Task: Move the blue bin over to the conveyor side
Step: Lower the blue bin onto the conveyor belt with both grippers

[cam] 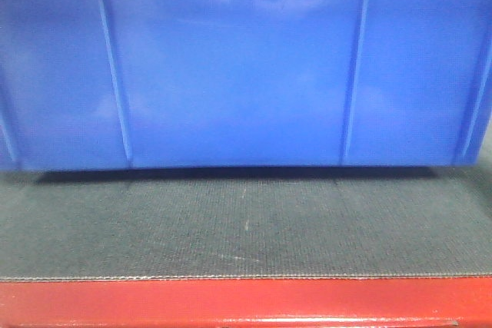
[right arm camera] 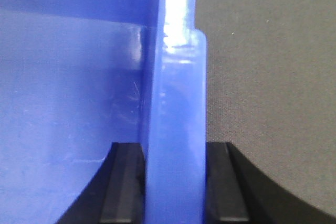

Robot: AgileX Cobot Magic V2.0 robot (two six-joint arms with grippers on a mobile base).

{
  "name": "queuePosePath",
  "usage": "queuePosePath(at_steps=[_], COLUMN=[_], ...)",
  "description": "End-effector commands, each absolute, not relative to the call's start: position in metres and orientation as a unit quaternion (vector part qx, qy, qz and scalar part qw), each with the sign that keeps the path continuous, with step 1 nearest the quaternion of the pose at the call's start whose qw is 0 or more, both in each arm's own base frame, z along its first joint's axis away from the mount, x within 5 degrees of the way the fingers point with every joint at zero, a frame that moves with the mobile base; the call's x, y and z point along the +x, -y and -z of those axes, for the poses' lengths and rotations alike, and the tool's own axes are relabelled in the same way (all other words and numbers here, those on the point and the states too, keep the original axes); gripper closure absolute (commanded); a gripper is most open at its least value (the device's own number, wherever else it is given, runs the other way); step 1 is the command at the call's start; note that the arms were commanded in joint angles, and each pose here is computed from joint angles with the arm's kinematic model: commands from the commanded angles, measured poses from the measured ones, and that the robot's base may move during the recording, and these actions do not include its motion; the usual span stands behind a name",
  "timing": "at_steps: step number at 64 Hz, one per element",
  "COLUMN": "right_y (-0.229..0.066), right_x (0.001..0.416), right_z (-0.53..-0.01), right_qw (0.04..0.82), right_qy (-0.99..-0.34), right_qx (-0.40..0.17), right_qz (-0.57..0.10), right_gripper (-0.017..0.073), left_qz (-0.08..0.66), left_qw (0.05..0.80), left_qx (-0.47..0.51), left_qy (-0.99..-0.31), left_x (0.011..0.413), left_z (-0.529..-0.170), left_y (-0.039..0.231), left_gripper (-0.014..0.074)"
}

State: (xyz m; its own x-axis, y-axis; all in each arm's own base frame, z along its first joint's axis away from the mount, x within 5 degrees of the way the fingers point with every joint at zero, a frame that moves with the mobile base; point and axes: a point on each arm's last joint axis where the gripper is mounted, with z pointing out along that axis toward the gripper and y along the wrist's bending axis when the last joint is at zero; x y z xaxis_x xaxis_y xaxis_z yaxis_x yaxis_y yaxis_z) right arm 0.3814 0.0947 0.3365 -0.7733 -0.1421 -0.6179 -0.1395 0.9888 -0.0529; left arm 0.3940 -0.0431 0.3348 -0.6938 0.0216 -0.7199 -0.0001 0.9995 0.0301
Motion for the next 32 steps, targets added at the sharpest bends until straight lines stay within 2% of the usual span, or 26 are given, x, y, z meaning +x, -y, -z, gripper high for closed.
queuePosePath(at_steps=[1,11,16,23,32], right_y=[-0.1134,-0.1143,-0.1147,-0.1152,-0.1154], right_x=[0.3843,0.3868,0.3878,0.3897,0.3901], right_z=[-0.3509,-0.3489,-0.3484,-0.3449,-0.3441], right_qw=[0.389,0.393,0.395,0.391,0.39], right_qy=[-0.916,-0.914,-0.913,-0.915,-0.915], right_qx=[-0.079,-0.08,-0.08,-0.08,-0.08], right_qz=[-0.055,-0.056,-0.057,-0.056,-0.056], right_gripper=[0.064,0.064,0.0632,0.05,0.024], left_qz=[0.043,0.041,0.036,0.034,0.033], left_qw=[0.452,0.453,0.454,0.451,0.452], left_qx=[0.003,0.004,0.007,0.008,0.009], left_qy=[-0.891,-0.891,-0.89,-0.892,-0.891], left_x=[0.3975,0.3983,0.3984,0.3981,0.3982], left_z=[-0.353,-0.3524,-0.3525,-0.352,-0.3522], left_y=[0.0604,0.0603,0.0597,0.0594,0.0593], left_gripper=[0.0612,0.0603,0.0547,0.0416,0.025])
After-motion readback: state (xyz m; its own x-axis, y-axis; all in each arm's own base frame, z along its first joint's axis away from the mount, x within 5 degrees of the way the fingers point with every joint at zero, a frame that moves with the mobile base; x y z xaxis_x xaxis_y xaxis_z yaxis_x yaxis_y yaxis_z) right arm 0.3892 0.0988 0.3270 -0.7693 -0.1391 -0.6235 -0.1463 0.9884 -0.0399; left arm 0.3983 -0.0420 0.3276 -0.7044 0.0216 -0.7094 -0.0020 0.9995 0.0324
